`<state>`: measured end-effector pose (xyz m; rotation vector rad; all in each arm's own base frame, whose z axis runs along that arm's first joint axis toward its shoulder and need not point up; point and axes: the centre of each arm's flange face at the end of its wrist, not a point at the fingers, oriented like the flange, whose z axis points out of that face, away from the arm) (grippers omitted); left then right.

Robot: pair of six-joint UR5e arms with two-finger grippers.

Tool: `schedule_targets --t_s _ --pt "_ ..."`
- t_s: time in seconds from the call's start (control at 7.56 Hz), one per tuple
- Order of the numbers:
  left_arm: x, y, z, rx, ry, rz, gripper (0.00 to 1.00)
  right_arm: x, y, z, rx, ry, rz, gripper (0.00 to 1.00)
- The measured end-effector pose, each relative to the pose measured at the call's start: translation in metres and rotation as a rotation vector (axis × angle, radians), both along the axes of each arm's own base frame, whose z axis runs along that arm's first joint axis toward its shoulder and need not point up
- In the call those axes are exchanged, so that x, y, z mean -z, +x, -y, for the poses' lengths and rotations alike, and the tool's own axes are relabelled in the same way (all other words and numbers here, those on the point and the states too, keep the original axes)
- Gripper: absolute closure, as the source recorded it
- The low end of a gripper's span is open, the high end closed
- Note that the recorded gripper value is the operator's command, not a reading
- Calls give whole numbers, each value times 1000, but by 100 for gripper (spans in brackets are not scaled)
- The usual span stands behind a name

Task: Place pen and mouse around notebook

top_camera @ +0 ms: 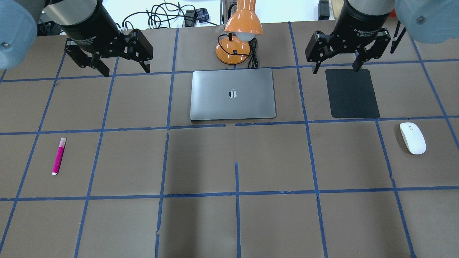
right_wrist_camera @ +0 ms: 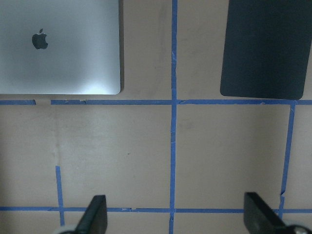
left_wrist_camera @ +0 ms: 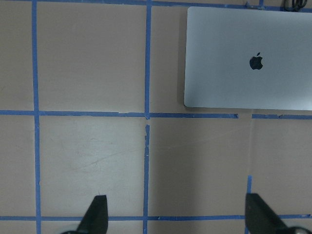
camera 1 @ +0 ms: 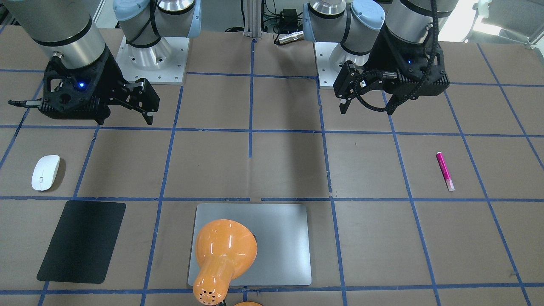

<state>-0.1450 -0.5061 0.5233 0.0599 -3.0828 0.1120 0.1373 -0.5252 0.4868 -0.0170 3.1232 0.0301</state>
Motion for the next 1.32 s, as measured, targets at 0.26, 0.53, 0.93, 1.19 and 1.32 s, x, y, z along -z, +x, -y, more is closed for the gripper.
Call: schedule_targets --t_s 0.26,0.53,0.93,1.19,1.32 --pt "0 2 -3 -36 9 -2 0 8 -5 3 -12 12 -6 0" --pt "-3 22 -1 -73 5 1 0 43 -68 27 -3 29 -14 0" --pt "15 120 14 -159 50 3 0 133 -207 29 -34 29 -56 0" --pt "70 209 15 -215 164 -14 0 208 -283 -3 -94 -37 -85 0" --pt "106 250 13 -260 221 5 0 242 -303 -18 -117 -55 -100 0"
